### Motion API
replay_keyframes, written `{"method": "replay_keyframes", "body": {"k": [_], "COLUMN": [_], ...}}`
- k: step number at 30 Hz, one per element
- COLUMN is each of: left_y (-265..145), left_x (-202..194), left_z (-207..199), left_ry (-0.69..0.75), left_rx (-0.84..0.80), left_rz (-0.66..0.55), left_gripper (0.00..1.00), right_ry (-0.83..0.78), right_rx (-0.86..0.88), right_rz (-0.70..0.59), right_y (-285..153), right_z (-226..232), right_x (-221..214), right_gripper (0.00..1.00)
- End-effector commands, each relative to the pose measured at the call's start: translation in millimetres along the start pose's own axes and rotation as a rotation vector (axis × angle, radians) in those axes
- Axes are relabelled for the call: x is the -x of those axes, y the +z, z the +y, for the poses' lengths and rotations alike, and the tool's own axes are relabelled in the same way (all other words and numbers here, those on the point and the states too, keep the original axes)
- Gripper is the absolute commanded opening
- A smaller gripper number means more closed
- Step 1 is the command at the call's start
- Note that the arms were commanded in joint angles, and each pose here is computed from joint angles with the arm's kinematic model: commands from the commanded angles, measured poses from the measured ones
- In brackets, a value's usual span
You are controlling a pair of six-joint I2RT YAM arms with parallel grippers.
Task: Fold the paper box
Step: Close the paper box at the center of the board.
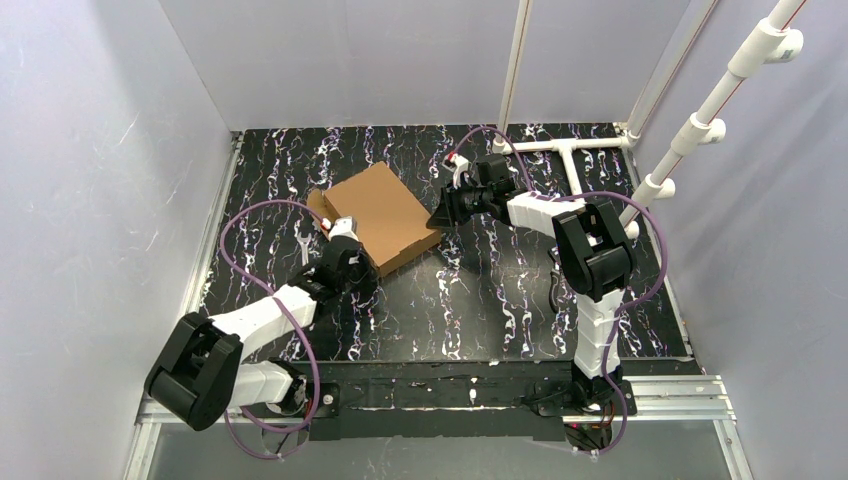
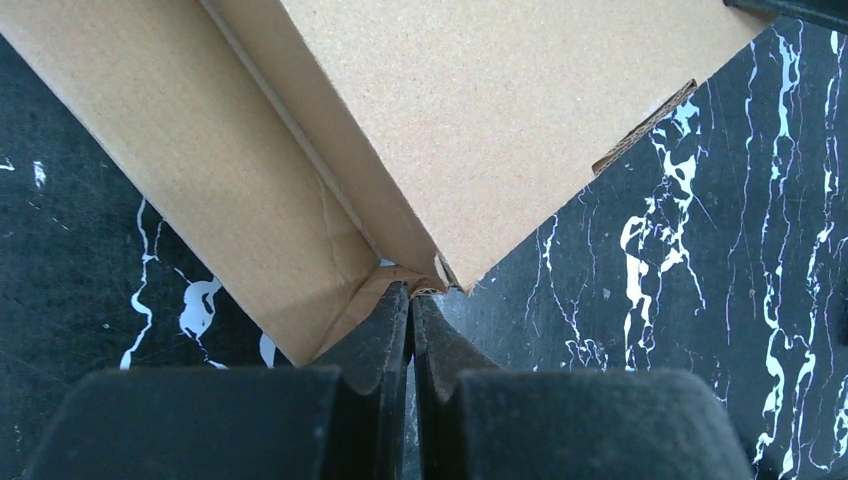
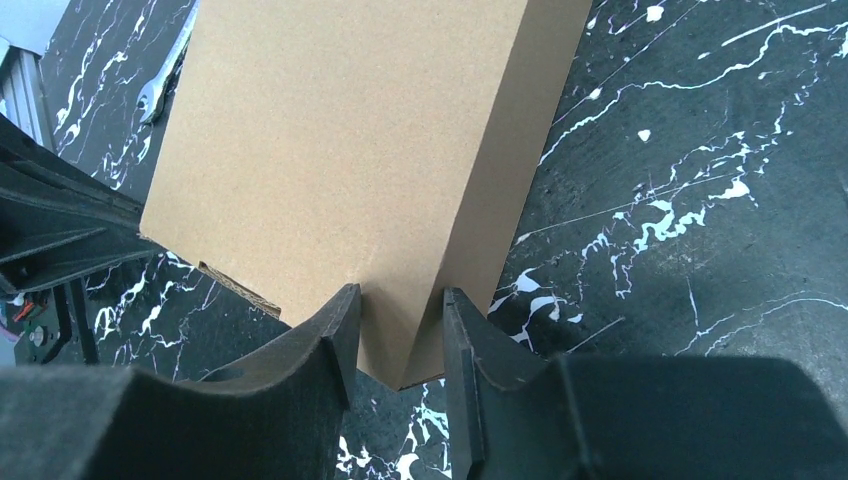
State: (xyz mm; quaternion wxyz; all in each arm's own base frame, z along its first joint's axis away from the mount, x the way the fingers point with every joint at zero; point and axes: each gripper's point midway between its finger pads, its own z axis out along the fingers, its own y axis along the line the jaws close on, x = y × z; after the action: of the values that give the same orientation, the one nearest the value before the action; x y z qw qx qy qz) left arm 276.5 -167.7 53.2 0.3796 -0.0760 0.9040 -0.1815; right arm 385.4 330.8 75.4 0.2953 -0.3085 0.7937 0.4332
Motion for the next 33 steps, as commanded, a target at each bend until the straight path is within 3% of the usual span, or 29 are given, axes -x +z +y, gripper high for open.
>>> {"method": "replay_keyframes", "body": {"k": [1,14,22,27,33], "left_y": [-3,-12,-16,-13,-3], "left_x": [25,54,73,73,60], "left_z": [4,-47,-40,-46,-57], "left_ry": [0.001,0.139,0.02,-0.087,0.015], "left_rx": [0.012,-0.23,-0.246,-0.325,-0.397], "left_rz": [-0.09,-0.16,-0.245,-0.236,-0.145], "left_gripper": [0.0,0.0,0.0,0.0,0.0], "right_ry": [0.105,0.104,0.104,0.101,0.101], "right_rx": [-0.016,-0.013,-0.016,-0.017,-0.017], "right_rz": [0.21,0.21,0.217,0.219,0.223], "right_y": [8,8,8,8,9], "right_z": [0,1,0,-1,-1], "right_x": [-75,-74,-77,-77,-78], "right_gripper": [0.4,0.4,0.39,0.39,0.39]}}
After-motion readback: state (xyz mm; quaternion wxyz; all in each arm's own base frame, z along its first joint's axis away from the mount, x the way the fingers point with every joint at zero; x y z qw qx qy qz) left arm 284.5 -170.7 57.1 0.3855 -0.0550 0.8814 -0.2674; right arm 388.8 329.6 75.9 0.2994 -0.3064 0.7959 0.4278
